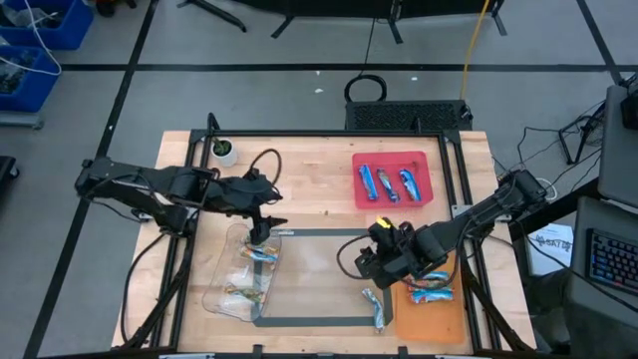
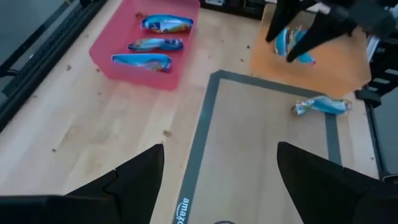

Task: Pick and place Granola Bars by type
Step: Put the yellow granola bar into the transparent bin

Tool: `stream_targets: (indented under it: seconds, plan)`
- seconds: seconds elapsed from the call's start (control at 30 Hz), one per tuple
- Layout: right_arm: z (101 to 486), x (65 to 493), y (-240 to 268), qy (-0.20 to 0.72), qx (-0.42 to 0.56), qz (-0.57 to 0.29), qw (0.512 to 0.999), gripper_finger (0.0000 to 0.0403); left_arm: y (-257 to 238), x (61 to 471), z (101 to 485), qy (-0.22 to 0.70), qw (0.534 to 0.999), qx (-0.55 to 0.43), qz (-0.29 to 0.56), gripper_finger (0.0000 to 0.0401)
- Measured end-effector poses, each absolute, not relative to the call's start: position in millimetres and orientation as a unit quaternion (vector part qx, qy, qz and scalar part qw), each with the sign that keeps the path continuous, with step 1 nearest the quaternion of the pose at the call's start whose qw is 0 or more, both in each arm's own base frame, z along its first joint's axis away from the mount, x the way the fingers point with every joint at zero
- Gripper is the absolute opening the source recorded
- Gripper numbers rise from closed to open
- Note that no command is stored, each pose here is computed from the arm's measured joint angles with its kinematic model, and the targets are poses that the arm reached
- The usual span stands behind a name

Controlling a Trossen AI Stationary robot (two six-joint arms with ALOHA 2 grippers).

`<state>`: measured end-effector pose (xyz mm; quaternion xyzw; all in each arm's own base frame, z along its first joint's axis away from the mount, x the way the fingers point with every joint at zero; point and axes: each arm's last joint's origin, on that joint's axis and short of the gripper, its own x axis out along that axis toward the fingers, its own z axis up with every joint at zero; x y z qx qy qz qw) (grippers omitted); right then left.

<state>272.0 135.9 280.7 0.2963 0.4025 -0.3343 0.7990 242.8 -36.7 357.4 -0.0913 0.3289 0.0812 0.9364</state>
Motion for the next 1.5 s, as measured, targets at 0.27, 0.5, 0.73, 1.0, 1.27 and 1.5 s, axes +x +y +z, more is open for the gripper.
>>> stream_targets:
  seconds: [0.27, 0.5, 0.73, 1.0, 1.27, 1.5]
  plan:
    - [267, 274, 151, 0.431, 0.316, -0.332, 0.777, 0.0214, -33, 223, 374, 0.295, 0.947, -0.098, 0.080, 0.0319]
    - [250, 277, 165, 0.463, 0.339, -0.334, 0.748, 0.0219, -30, 207, 383, 0.278, 0.953, -0.099, 0.076, 0.0310]
    - [239, 282, 177, 0.472, 0.362, -0.321, 0.737, 0.0220, -29, 200, 387, 0.270, 0.957, -0.081, 0.069, 0.0316]
    - [223, 291, 185, 0.513, 0.378, -0.297, 0.711, 0.0233, -28, 196, 386, 0.283, 0.954, -0.073, 0.073, 0.0301]
    - [211, 294, 190, 0.546, 0.395, -0.298, 0.676, 0.0243, -27, 193, 382, 0.306, 0.947, -0.067, 0.076, 0.0303]
    - [212, 300, 186, 0.565, 0.391, -0.256, 0.680, 0.0232, -27, 191, 379, 0.324, 0.941, -0.062, 0.078, 0.0292]
